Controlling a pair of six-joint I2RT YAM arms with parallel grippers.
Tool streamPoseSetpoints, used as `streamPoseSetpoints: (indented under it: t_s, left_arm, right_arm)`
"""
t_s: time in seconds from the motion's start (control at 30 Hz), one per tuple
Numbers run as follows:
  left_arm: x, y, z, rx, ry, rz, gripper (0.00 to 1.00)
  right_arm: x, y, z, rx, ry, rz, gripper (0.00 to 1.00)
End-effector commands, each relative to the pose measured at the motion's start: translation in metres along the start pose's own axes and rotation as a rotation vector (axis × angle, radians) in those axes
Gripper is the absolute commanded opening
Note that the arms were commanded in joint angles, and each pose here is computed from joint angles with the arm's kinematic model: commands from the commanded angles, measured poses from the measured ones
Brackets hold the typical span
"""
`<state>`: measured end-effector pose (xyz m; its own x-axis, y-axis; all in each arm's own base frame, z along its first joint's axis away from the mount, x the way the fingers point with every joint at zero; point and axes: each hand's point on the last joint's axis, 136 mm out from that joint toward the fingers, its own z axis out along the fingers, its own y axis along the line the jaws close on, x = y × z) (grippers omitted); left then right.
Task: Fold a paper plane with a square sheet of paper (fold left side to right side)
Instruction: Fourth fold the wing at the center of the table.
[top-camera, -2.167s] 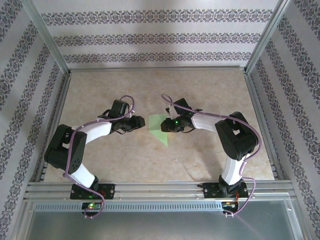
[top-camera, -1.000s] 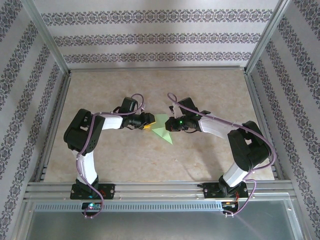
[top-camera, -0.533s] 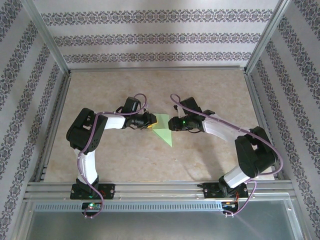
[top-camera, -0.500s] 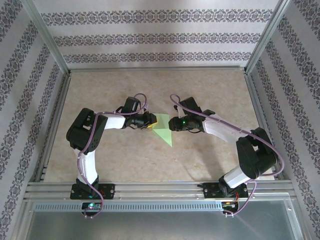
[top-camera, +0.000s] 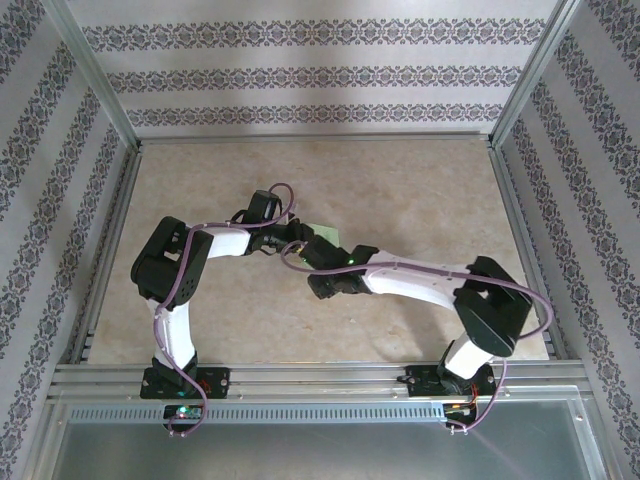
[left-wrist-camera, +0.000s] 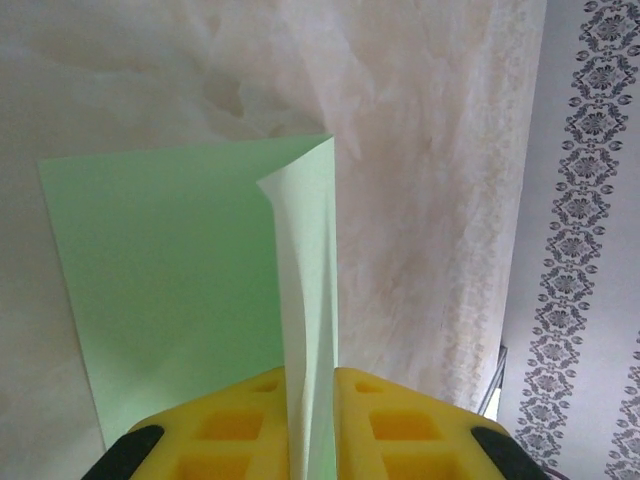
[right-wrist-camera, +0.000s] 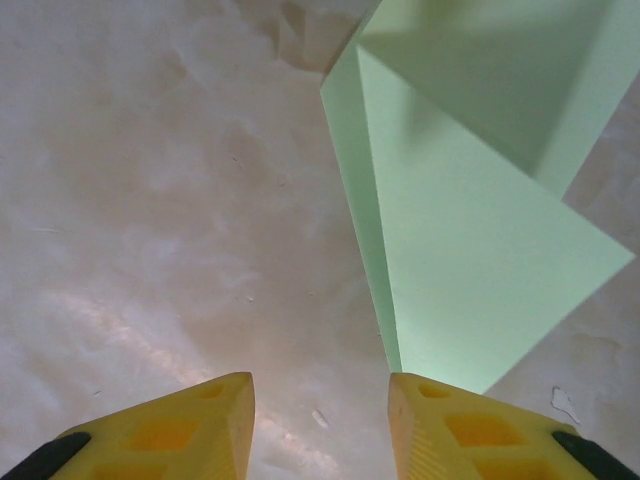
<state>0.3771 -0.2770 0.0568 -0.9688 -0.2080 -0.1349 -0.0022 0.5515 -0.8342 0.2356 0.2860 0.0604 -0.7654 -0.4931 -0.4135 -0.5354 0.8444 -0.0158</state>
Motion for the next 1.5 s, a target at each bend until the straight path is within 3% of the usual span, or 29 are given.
streamPoseSetpoints:
  t_s: [0.0, 0.27, 0.6, 0.73, 1.2, 1.47]
  left_arm:
    - [-0.006, -0.031, -0.009, 0.058, -0.009, 0.040, 0.16]
    - [-0.003, -0.037, -0.015, 0.048, -0.001, 0.054, 0.15]
    - [-0.002, -0.033, -0.012, 0.034, 0.004, 0.049, 0.15]
    - [-0.003, -0.034, -0.012, 0.032, 0.002, 0.053, 0.15]
    - [-0.005, -0.039, -0.009, 0.035, 0.002, 0.063, 0.15]
    - [-0.004, -0.041, -0.009, 0.037, 0.002, 0.067, 0.15]
  right_arm:
    - [-0.001, -0.010, 0.012, 0.120, 0.009, -0.044, 0.41]
    - [-0.005, -0.017, 0.024, 0.208, 0.006, -0.079, 0.42]
    - [-0.005, -0.014, 0.012, 0.173, -0.037, -0.088, 0.40]
    - [-0.001, -0.027, 0.007, 0.228, -0.053, -0.066, 0.43]
    - [-0.004, -0.041, 0.029, 0.294, -0.046, -0.052, 0.44]
    - [-0.001, -0.043, 0.041, 0.304, -0.032, -0.052, 0.40]
